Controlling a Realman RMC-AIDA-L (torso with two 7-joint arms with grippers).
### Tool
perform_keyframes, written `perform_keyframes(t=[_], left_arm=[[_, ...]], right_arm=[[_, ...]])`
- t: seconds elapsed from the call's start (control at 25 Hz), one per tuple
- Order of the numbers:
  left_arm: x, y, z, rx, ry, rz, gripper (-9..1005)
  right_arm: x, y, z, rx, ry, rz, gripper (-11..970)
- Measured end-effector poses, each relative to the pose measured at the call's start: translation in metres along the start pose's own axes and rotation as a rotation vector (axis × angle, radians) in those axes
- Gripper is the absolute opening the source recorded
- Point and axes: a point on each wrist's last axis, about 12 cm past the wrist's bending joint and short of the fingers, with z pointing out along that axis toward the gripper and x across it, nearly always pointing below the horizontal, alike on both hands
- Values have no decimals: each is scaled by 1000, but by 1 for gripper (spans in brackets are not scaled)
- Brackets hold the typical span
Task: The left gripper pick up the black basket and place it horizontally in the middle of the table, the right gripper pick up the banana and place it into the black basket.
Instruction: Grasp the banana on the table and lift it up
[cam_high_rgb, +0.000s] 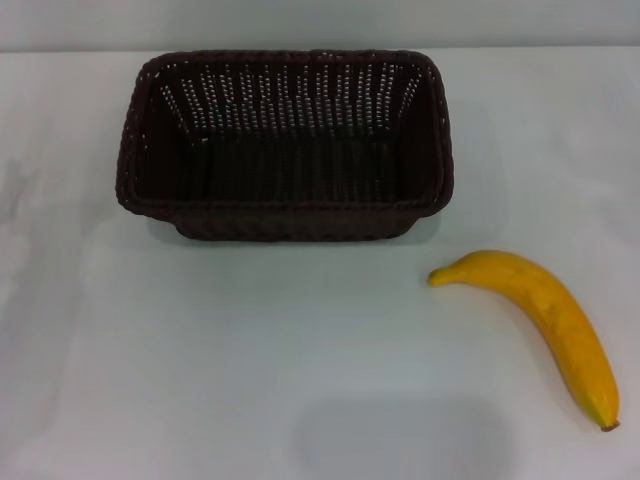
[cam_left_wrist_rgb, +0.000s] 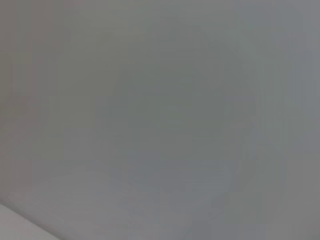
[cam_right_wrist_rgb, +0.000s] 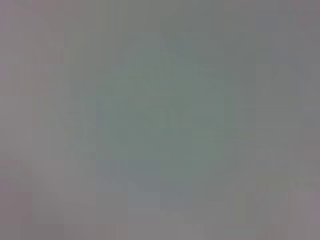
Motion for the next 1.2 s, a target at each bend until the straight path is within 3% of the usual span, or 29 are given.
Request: perform_keyframes(t=[0.16,0.32,0.44,0.52,0.76,0.84,1.0,1.2], left_arm=[[3,-4,4,10,6,13,867],[4,-5,7,5,19,33,866],[7,-6,9,-2,38,36,866],[8,-6,9,-2,43,37,866],[9,-5,6,-3,44,35,866],[8,-5,7,0,43,35,866],[8,-7,10,9,43,41,867],[6,-8,12,16,39,48,867]], right_arm=[[-15,29,11,-28,170,-190,856],[-23,60,15,49,318,-360,857],[-25,72,16,49,373,-403,857],[-24,97,20,-20,461,-431,857],[-19,129,18,-100,565,-468,856],[-16,144,21,-121,604,-485,856],[12,184,43,-192,726,-536,856],[37,224,59,-95,864,-678,856]])
